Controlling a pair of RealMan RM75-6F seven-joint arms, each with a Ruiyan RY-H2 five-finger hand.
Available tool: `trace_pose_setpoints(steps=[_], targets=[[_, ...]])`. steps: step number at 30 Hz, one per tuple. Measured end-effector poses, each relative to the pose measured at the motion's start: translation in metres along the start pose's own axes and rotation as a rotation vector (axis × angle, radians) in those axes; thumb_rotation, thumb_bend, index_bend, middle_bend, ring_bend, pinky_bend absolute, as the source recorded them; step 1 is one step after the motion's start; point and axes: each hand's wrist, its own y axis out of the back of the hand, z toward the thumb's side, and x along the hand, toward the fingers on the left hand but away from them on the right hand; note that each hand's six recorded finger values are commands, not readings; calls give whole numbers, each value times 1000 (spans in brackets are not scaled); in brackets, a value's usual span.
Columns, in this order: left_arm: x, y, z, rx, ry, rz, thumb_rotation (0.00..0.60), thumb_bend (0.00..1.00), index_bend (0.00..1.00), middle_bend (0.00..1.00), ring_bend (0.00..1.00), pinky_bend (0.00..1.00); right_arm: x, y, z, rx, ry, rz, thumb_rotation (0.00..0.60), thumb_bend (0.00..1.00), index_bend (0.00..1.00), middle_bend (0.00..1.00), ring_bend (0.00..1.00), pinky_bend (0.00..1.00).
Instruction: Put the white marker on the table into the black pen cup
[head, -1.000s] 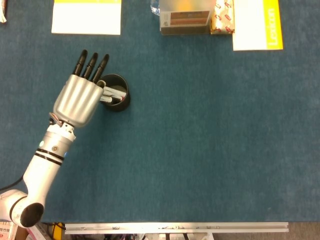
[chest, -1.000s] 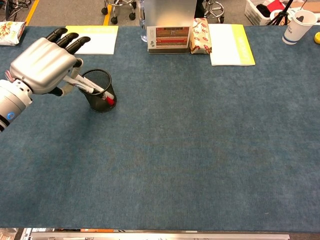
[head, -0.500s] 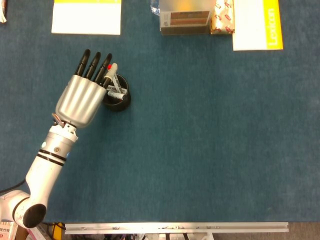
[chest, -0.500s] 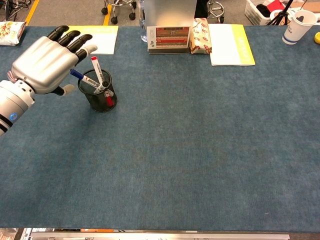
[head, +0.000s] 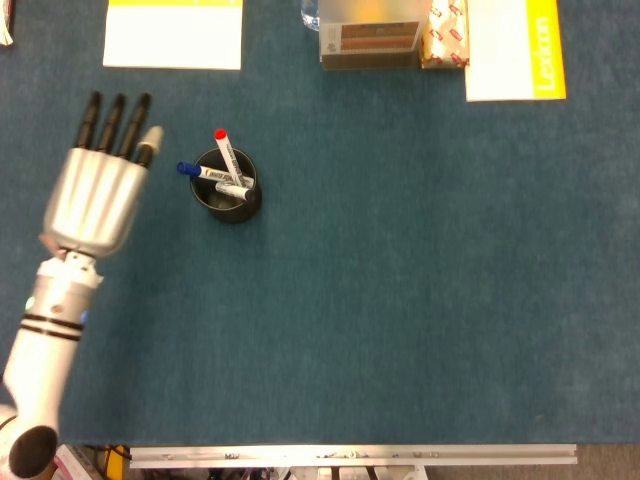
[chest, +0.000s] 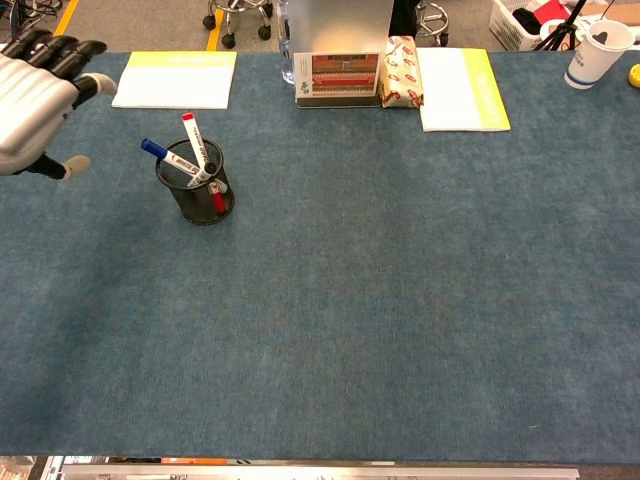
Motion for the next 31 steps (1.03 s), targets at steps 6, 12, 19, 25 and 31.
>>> trace_pose_setpoints(steps=[6, 12, 19, 25, 31], targets=[[-24, 6, -23, -129, 70, 2, 600, 218, 336, 151, 110, 104, 2, 4, 3, 1, 11, -21, 600, 571, 355, 392, 449, 691], [-47, 2, -45, -282, 83, -24, 600, 218, 336, 173, 127, 135, 5, 6, 5, 14, 21, -38, 600, 560, 355, 392, 449, 691], [-76, -5, -64, -422, 103, -28, 600, 218, 337, 189, 139, 151, 11, 12, 9, 65, 28, -84, 600, 487, 355, 397, 449, 691], [-93, -12, -84, -493, 145, -9, 600, 218, 344, 222, 165, 163, 17, 16, 9, 81, 11, -99, 600, 480, 355, 397, 449, 691], [-97, -21, -111, -532, 218, 7, 600, 218, 358, 244, 183, 185, 17, 17, 5, 83, -11, -96, 600, 480, 355, 397, 449, 691]])
